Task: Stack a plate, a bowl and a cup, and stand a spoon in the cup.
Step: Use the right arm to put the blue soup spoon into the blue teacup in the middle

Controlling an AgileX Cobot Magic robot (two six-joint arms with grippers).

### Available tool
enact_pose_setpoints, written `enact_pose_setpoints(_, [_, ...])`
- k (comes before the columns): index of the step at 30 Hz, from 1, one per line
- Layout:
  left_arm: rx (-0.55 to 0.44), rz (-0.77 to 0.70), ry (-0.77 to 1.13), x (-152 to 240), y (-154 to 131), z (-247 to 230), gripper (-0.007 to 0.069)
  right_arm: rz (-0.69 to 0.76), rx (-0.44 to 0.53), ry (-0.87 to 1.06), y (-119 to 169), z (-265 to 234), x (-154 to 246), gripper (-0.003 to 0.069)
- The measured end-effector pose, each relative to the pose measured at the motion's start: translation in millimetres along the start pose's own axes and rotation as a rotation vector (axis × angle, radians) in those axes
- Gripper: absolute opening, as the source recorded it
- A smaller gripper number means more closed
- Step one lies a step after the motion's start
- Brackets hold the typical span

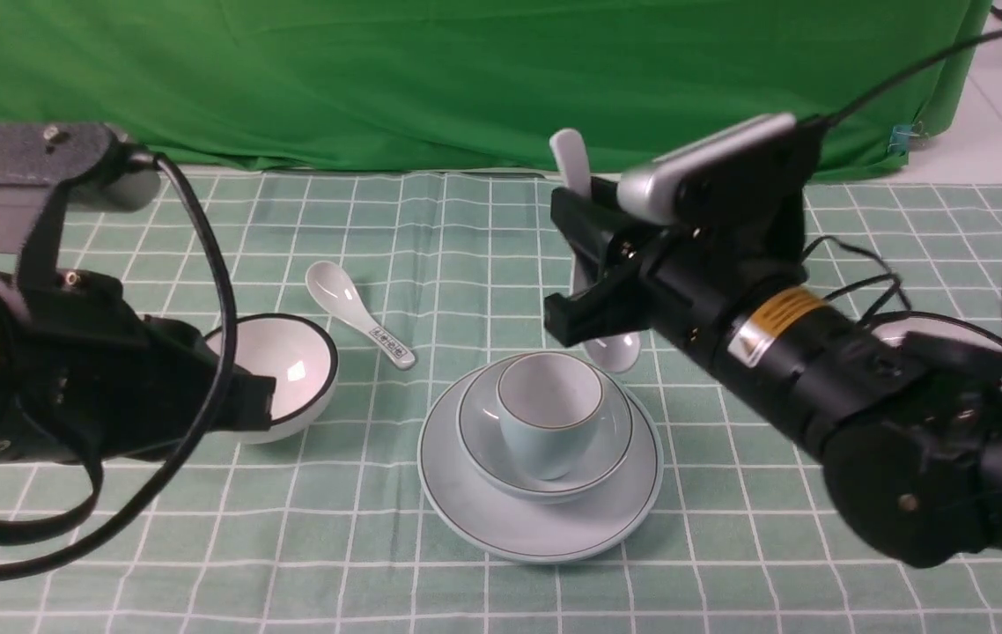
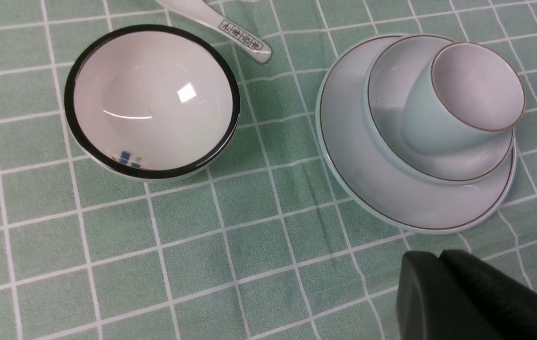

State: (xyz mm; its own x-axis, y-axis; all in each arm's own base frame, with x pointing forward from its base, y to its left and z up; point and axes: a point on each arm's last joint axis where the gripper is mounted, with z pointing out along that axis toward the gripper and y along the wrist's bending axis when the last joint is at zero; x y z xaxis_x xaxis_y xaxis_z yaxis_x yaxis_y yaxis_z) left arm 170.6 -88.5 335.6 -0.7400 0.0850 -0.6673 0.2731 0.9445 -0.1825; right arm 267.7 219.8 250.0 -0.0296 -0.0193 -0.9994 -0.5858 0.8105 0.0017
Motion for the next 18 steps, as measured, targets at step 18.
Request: enact_pose_setpoints(18, [-0.008,0.018,-0.003,0,1,0,0.0009,0.045,-0.008,-0.011,4,33,67,0.0167])
